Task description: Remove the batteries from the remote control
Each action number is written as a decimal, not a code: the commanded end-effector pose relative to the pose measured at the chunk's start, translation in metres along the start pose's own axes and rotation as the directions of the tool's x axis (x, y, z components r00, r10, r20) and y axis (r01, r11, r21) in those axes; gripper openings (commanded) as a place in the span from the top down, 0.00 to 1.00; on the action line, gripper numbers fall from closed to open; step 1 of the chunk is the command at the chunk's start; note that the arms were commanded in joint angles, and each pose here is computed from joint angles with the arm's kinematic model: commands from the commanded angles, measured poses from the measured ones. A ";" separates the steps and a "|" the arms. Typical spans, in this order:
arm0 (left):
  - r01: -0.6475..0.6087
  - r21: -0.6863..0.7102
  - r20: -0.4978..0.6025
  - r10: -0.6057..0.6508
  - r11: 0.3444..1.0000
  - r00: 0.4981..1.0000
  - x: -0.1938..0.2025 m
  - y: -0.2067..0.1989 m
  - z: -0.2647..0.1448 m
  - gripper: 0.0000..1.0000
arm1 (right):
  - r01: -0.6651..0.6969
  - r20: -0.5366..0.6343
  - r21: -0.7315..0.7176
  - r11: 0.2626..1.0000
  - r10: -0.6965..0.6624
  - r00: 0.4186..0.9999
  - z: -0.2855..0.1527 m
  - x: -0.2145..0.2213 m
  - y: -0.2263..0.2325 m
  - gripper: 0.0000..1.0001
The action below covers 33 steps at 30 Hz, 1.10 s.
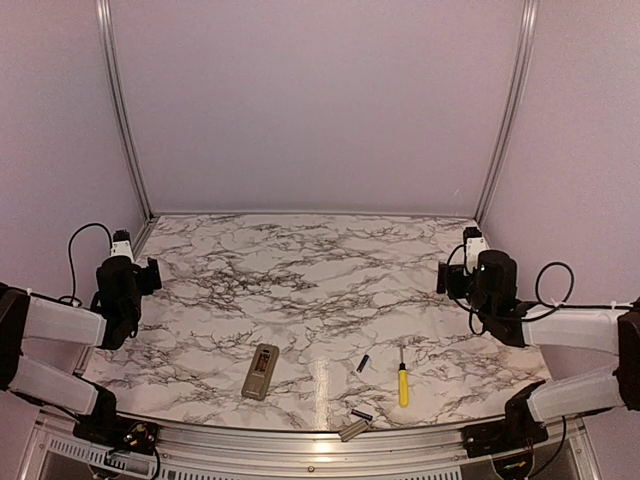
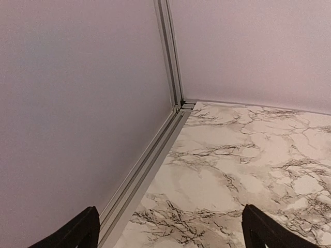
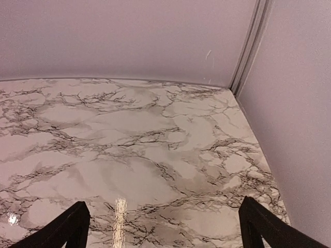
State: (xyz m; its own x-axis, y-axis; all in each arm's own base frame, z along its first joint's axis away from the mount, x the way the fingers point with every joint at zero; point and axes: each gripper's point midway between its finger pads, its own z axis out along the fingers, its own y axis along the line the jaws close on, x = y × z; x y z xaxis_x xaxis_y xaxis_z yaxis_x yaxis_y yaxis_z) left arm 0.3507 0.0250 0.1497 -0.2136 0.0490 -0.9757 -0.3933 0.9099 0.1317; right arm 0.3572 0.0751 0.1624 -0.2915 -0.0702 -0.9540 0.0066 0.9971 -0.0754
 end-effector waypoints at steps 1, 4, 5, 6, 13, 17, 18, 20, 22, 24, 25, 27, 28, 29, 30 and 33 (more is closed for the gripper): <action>0.066 0.089 0.076 -0.073 0.994 0.994 -0.015 -0.011 0.006 0.01 | 0.022 0.066 0.207 0.978 -0.036 0.997 0.000 -0.012 -0.036 0.01; 0.079 0.121 0.088 -0.090 0.989 0.992 -0.017 -0.011 0.008 0.01 | 0.050 0.079 0.257 0.965 -0.073 0.994 -0.002 -0.005 -0.045 0.01; 0.110 0.120 0.087 -0.120 0.987 0.989 -0.017 -0.008 0.009 0.01 | 0.052 0.086 0.257 0.965 -0.076 0.993 -0.002 -0.001 -0.045 0.01; 0.125 0.120 0.096 -0.137 0.985 0.986 -0.018 -0.005 0.009 0.01 | 0.052 0.089 0.259 0.965 -0.077 0.993 -0.001 0.003 -0.045 0.01; 0.157 0.149 0.161 -0.181 0.976 0.970 -0.027 0.002 0.007 0.01 | 0.015 0.104 0.350 0.937 -0.055 0.993 0.005 0.018 -0.060 0.03; 0.147 0.155 0.195 -0.176 0.977 0.965 -0.023 0.001 0.007 0.01 | -0.032 0.148 0.323 0.946 -0.017 0.989 0.011 0.011 -0.068 0.02; 0.150 0.158 0.208 -0.181 0.976 0.961 -0.021 0.001 0.006 0.01 | -0.044 0.172 0.303 0.952 -0.009 0.985 0.010 0.008 -0.070 0.01; 0.156 0.153 0.215 -0.187 0.976 0.958 -0.014 0.003 0.007 0.01 | -0.081 0.223 0.270 0.959 0.020 0.975 0.008 0.003 -0.079 0.01; 0.162 0.150 0.201 -0.191 0.975 0.961 -0.013 0.003 0.010 0.01 | -0.088 0.266 0.236 0.968 0.023 0.964 0.005 -0.002 -0.081 0.01; 0.160 0.151 0.187 -0.187 0.975 0.964 -0.011 0.002 0.014 0.01 | -0.061 0.278 0.216 0.974 -0.001 0.960 0.005 -0.005 -0.080 0.01; 0.155 0.158 0.186 -0.183 0.975 0.965 -0.012 0.000 0.015 0.01 | -0.049 0.284 0.206 0.977 -0.012 0.959 0.005 -0.005 -0.080 0.01; 0.139 0.171 0.160 -0.167 0.975 0.973 -0.010 -0.005 0.020 0.01 | -0.030 0.298 0.186 0.982 -0.027 0.954 0.004 -0.007 -0.079 0.01; 0.140 0.178 0.162 -0.170 0.974 0.972 -0.010 -0.006 0.020 0.01 | -0.022 0.304 0.177 0.984 -0.033 0.952 0.004 -0.008 -0.079 0.01; 0.140 0.180 0.156 -0.169 0.974 0.973 -0.009 -0.006 0.021 0.01 | -0.017 0.324 0.163 0.987 -0.037 0.945 0.003 -0.010 -0.079 0.01; 0.140 0.185 0.152 -0.169 0.973 0.974 -0.009 -0.006 0.022 0.01 | -0.022 0.339 0.158 0.987 -0.033 0.940 0.003 -0.010 -0.081 0.01; 0.141 0.195 0.148 -0.171 0.971 0.974 -0.009 -0.007 0.023 0.01 | -0.044 0.351 0.152 0.987 -0.012 0.936 0.006 0.001 -0.087 0.01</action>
State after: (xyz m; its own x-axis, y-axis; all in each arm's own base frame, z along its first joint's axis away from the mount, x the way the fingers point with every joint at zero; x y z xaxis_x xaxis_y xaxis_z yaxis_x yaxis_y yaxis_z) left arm 0.3707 0.0301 0.1496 -0.0176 -0.0395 -0.9991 -0.2655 0.9635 -0.0334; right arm 0.3623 -0.0126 0.1581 -0.0367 -0.0977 -0.9945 0.2124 0.9717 -0.1033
